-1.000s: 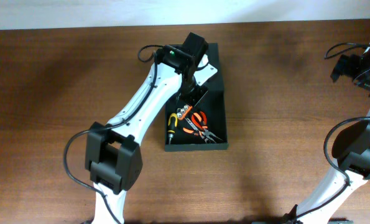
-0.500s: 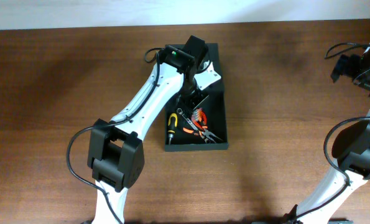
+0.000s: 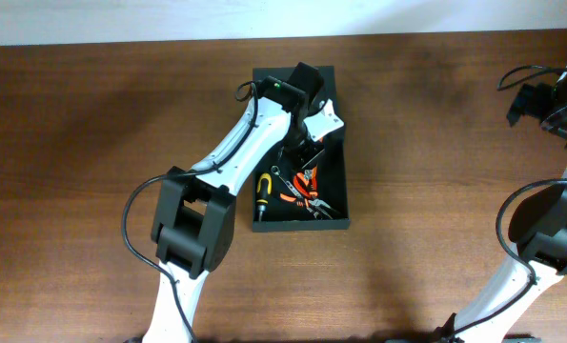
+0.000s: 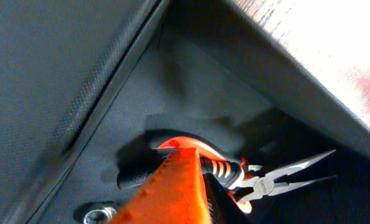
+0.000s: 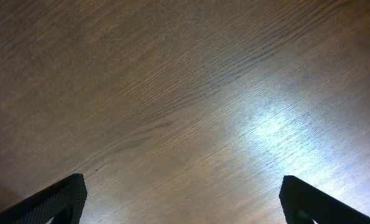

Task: Pack container
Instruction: 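Lower the socket rail into the box and open the left gripper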

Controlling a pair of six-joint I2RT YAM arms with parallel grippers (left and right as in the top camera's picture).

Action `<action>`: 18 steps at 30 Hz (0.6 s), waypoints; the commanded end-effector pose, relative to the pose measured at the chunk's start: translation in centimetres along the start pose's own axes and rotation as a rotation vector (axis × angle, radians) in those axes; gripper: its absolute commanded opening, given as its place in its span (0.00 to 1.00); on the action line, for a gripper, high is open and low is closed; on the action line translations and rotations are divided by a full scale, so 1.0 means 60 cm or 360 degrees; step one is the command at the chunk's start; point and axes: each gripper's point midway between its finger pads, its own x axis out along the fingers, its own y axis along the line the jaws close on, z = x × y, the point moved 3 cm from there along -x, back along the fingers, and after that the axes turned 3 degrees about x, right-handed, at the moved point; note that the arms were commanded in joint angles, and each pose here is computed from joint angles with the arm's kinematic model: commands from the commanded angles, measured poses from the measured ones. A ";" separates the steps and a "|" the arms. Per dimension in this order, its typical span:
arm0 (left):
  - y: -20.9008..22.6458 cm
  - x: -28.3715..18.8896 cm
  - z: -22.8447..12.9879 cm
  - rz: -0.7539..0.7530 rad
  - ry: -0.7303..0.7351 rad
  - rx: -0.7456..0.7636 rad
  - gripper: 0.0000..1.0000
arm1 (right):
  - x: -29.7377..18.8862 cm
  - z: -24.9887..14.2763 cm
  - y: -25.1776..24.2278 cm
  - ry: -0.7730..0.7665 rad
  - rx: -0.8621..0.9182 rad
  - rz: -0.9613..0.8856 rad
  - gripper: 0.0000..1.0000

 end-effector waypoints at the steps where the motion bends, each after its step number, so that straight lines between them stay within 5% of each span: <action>1: 0.004 0.013 -0.005 -0.0011 0.0033 0.0005 0.21 | -0.005 0.001 -0.004 -0.0016 0.0021 -0.0004 0.99; 10: 0.004 0.013 -0.007 -0.0011 0.0039 -0.0020 0.16 | -0.005 0.001 -0.004 -0.0017 0.0022 -0.0004 0.99; 18: 0.009 0.008 -0.004 0.0008 0.0027 -0.0022 0.47 | -0.005 0.001 -0.004 -0.0016 0.0021 -0.0004 0.99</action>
